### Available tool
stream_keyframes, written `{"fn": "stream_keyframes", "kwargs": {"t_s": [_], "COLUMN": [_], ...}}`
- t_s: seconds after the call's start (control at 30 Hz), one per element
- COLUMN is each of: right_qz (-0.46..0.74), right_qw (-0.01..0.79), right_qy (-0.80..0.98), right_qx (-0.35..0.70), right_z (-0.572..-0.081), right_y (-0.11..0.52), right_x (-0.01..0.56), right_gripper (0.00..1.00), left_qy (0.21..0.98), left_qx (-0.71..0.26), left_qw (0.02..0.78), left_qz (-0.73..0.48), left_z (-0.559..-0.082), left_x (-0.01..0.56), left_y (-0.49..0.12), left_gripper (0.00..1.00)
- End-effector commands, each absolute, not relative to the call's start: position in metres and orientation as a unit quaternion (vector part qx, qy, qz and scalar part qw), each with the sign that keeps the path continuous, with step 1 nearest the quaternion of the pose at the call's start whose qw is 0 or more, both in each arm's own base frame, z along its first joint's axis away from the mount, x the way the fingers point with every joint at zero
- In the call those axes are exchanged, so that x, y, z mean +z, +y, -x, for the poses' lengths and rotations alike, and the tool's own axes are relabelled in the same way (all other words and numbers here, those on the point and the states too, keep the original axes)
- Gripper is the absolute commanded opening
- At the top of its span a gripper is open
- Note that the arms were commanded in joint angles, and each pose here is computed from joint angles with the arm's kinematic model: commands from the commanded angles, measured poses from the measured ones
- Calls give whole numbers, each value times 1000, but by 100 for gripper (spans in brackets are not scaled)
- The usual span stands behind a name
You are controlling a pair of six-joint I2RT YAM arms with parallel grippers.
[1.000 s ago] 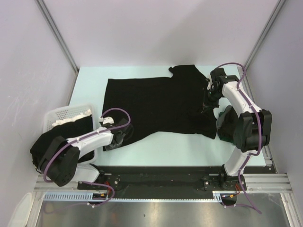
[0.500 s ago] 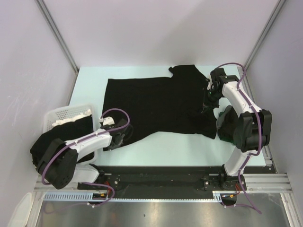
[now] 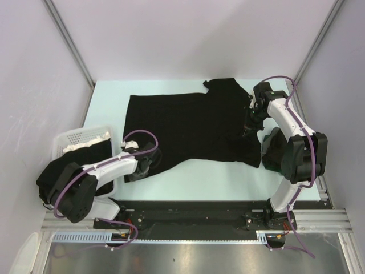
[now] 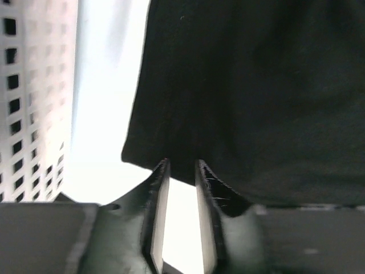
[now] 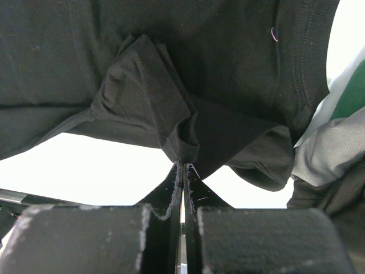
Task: Fold and stack the t-shirts
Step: Grap the side of the flattened tshirt closest away from the robot with both arms
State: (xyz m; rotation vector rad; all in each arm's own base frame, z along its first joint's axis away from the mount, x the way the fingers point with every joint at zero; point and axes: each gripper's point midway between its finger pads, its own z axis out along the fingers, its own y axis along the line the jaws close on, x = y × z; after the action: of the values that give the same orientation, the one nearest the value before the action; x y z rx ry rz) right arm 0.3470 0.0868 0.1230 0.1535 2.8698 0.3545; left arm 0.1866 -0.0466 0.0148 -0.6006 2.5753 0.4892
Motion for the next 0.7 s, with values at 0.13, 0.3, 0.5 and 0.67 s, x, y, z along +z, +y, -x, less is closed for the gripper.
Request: {"fn": "stream_keyframes", "kwargs": {"t_s": [0.13,0.3,0.5,0.67], "right_qz": [-46,-46,-47,-46], "right_qw": [140,141,138,137], "right_qy": [979,978,977,977], "right_qx": [141,149,157,159], "right_z": [-349,-349,-350,-350], "right_y": [92,94,96,97], "right_x": [135,136,134,133], "right_gripper": [0,0,0,0], "left_qy": [929,925,921,918], "left_qx": [206,214,228,239], "left_qw": [187,198,207,193], "left_qz": [242,244,237,252], "left_z": [-167,-168,-171,-166], "left_x": [25,36,49,46], "left_y": [-41,-35,-28,-19], "left_gripper": [41,43,44,44]}}
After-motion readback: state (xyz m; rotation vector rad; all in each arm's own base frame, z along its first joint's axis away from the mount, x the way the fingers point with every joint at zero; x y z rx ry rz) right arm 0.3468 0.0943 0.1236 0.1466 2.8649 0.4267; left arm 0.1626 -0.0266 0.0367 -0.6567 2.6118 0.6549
